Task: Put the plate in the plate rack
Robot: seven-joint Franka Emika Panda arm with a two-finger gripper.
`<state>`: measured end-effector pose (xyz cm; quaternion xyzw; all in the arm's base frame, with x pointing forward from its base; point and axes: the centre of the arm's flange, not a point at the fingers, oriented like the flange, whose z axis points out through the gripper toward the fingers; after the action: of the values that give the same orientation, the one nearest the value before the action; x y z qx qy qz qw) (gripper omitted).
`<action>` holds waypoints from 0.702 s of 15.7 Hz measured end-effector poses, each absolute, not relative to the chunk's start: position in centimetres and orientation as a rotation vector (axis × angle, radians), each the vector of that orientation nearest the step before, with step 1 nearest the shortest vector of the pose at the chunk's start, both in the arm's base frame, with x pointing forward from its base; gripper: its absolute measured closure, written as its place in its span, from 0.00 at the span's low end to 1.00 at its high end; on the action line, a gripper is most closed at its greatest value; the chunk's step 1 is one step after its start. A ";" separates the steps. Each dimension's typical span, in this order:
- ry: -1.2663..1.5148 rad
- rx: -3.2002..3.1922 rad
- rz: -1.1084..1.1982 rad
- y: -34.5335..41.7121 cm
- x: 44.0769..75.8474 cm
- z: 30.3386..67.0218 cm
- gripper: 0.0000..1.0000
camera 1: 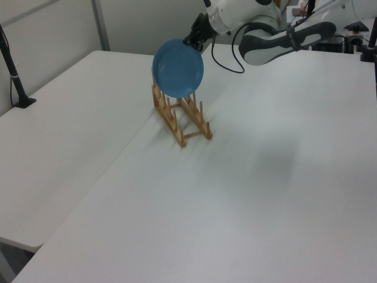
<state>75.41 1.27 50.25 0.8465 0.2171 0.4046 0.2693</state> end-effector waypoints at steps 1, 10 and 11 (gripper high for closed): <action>0.593 2.275 1.081 1.4 75.4 50.3 0.96; 0.609 2.248 1.065 1.8 75.3 50.1 0.96; 0.602 2.251 1.067 1.7 75.3 50.1 0.96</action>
<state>75.34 1.69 50.15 0.8417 0.2253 0.3990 0.2856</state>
